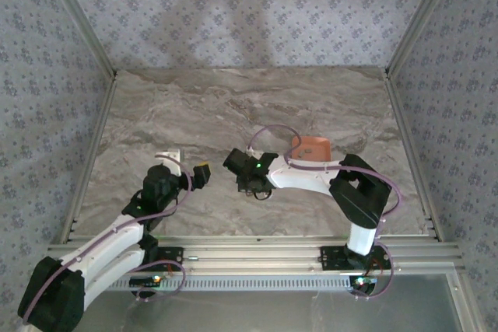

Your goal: Load the staples into the stapler

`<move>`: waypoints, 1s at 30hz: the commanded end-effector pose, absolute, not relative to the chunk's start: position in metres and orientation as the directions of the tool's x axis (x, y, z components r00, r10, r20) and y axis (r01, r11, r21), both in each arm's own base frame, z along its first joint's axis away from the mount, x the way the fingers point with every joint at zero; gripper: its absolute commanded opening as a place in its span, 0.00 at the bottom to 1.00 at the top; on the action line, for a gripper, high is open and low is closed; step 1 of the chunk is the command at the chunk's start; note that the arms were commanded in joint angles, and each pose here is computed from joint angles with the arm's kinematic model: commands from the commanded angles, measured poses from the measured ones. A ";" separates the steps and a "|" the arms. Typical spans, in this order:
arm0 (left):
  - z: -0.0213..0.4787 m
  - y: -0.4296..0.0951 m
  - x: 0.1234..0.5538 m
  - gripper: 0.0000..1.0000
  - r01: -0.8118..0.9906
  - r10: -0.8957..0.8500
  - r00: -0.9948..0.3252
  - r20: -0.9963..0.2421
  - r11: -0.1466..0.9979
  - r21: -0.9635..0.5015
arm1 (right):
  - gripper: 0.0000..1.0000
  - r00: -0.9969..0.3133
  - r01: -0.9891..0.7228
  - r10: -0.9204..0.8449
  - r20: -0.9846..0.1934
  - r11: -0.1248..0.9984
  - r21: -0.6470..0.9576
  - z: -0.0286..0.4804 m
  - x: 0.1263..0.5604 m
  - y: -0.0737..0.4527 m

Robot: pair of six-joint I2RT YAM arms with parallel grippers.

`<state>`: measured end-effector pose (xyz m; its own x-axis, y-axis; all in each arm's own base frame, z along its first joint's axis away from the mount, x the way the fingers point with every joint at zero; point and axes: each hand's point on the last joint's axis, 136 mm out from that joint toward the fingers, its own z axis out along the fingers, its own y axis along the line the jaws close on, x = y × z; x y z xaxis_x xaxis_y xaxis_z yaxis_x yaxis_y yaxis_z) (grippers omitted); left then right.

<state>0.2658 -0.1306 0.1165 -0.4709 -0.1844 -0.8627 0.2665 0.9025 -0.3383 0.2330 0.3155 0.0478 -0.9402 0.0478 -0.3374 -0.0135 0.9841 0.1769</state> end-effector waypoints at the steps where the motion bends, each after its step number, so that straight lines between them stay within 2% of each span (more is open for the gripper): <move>1: 0.114 -0.124 0.266 0.99 0.249 -0.179 -0.462 -0.869 0.914 -0.321 | 0.15 -0.944 0.019 0.069 -0.323 0.988 0.154 0.048 0.234 0.310; 30: 0.118 -0.123 0.268 0.98 0.257 -0.164 -0.449 -0.879 0.918 -0.303 | 0.15 -0.924 -0.016 0.027 -0.380 0.994 0.110 0.064 0.238 0.309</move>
<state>0.2671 -0.1277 0.1162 -0.4612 -0.1646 -0.8719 0.2668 0.9115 -0.3132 0.2342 0.3105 0.0516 -0.9333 0.0386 -0.3570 -0.0126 0.9901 0.1398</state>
